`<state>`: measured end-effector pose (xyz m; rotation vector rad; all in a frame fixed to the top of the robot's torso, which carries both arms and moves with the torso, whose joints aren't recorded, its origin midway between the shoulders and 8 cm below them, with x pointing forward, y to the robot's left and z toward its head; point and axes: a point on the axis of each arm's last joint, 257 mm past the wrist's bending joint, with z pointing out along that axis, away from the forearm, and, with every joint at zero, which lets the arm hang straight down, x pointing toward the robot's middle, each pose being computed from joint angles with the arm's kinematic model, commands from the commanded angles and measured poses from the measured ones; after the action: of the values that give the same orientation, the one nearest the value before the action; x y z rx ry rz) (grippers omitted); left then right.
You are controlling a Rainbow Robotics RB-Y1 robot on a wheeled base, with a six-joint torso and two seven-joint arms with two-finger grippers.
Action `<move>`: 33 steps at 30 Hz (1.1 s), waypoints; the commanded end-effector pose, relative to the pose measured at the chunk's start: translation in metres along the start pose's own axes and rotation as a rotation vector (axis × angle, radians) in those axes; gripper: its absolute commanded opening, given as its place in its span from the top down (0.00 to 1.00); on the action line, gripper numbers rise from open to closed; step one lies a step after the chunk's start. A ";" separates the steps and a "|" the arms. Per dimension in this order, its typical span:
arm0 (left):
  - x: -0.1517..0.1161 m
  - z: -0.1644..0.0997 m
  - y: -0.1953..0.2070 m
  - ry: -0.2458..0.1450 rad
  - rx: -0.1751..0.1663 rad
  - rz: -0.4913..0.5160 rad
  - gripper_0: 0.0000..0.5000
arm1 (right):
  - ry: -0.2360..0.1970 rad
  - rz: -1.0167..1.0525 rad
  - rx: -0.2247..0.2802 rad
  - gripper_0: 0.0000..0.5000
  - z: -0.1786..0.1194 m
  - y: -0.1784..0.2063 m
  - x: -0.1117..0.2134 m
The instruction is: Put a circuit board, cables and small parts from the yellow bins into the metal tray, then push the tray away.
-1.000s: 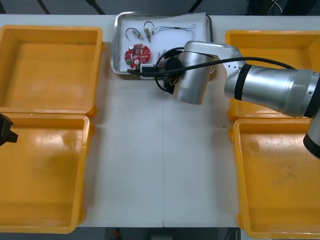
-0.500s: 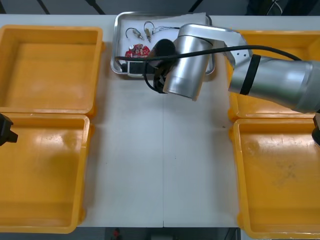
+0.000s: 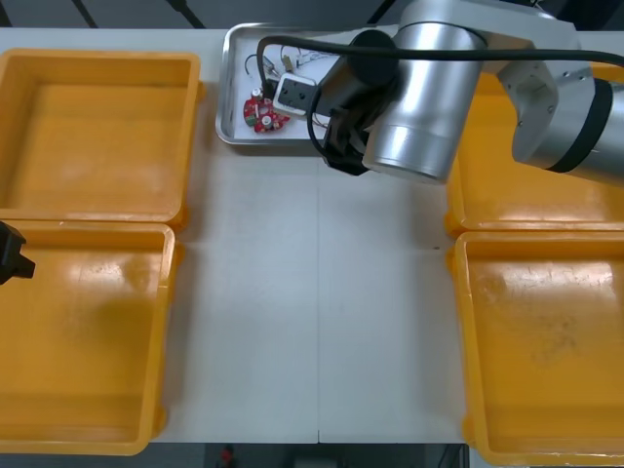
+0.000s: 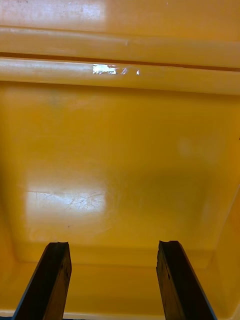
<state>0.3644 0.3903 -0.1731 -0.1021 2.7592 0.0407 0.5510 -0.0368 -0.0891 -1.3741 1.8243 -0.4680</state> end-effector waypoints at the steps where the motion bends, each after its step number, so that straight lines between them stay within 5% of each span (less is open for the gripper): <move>1: -0.010 -0.013 0.010 -0.038 -0.038 -0.024 0.00 | -0.011 0.167 0.040 0.00 -0.030 -0.030 0.017; 10: -0.010 -0.013 0.010 -0.038 -0.038 -0.024 0.00 | 0.063 0.381 0.065 0.00 -0.057 -0.040 0.075; 21: -0.010 -0.013 0.010 -0.038 -0.038 -0.024 0.00 | 0.205 0.703 -0.017 0.00 -0.087 -0.038 0.155; 33: -0.010 -0.013 0.010 -0.038 -0.038 -0.024 0.00 | 0.331 0.962 -0.021 0.00 -0.119 -0.045 0.243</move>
<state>0.3642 0.3902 -0.1733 -0.1013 2.7594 0.0409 0.4718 -0.2637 -0.0836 -0.4414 2.4835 -0.1601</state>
